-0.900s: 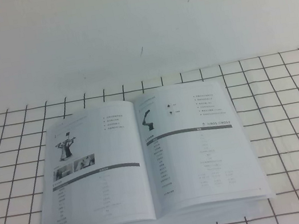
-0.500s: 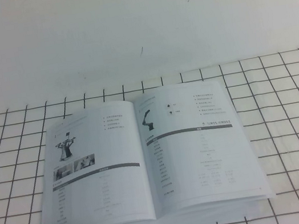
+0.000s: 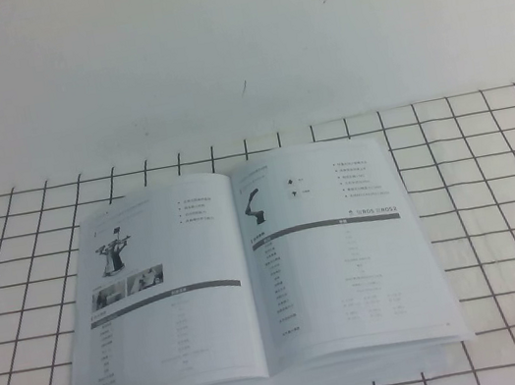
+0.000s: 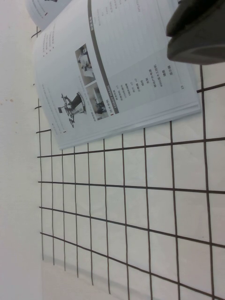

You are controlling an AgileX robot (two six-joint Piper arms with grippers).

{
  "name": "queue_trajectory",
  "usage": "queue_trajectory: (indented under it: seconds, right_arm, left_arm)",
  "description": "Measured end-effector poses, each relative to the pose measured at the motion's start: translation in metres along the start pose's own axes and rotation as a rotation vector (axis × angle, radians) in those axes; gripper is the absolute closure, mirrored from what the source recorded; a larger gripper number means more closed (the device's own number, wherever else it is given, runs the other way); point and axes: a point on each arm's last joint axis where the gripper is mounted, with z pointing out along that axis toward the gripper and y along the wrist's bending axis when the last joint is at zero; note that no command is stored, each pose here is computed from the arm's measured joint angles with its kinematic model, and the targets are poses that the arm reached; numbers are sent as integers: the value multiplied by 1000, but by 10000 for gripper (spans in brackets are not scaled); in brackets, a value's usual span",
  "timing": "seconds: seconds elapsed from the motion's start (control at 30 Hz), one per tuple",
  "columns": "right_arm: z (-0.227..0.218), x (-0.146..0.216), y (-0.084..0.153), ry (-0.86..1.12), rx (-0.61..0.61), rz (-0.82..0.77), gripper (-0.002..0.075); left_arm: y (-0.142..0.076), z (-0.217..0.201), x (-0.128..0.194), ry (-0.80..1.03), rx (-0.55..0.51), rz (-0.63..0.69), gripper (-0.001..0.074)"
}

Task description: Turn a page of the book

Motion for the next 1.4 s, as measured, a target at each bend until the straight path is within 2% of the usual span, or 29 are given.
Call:
queue_trajectory:
  seconds: [1.4]
  right_arm:
    - [0,0,0,0,0,-4,728]
  left_arm:
    - [1,0,0,-1,-7,16,737]
